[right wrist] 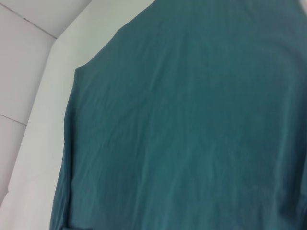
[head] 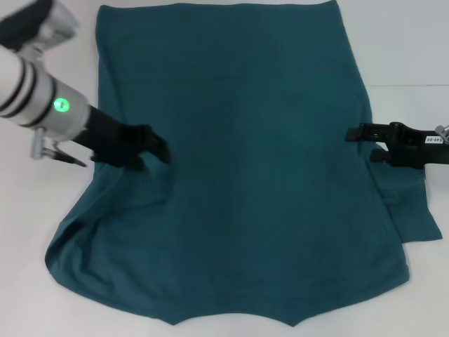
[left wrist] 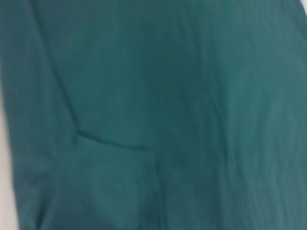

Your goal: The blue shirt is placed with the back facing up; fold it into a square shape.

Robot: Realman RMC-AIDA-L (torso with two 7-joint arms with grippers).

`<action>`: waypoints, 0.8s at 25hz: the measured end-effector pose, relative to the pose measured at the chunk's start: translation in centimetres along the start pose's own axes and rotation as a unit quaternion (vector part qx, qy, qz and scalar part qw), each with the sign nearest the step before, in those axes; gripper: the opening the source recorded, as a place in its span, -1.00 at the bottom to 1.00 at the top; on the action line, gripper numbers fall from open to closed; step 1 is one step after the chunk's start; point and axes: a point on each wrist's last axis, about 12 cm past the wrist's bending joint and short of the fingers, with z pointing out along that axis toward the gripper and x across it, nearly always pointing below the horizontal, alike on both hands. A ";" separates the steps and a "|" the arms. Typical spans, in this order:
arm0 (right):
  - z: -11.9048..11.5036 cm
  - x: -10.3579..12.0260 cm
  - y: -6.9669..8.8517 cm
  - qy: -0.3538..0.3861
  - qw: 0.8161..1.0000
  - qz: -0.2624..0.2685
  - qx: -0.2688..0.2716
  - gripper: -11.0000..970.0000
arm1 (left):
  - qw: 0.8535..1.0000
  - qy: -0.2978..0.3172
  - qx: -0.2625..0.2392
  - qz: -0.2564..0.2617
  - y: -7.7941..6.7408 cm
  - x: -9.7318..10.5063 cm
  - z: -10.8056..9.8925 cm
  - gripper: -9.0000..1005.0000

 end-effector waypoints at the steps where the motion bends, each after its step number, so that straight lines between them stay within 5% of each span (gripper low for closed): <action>1: 0.0 0.0 0.0 0.000 1.000 0.000 0.000 0.84 | 1.000 -0.011 0.002 -0.001 0.3 0.0 -0.4 0.07; 7: -0.1 0.1 -0.2 0.000 1.000 0.001 0.002 0.84 | 0.997 -0.067 0.025 0.007 2.2 0.5 -2.5 0.09; 20: -0.1 0.1 -0.2 0.001 1.000 0.003 0.003 0.84 | 0.997 -0.067 -0.005 -0.027 5.4 1.7 1.1 0.09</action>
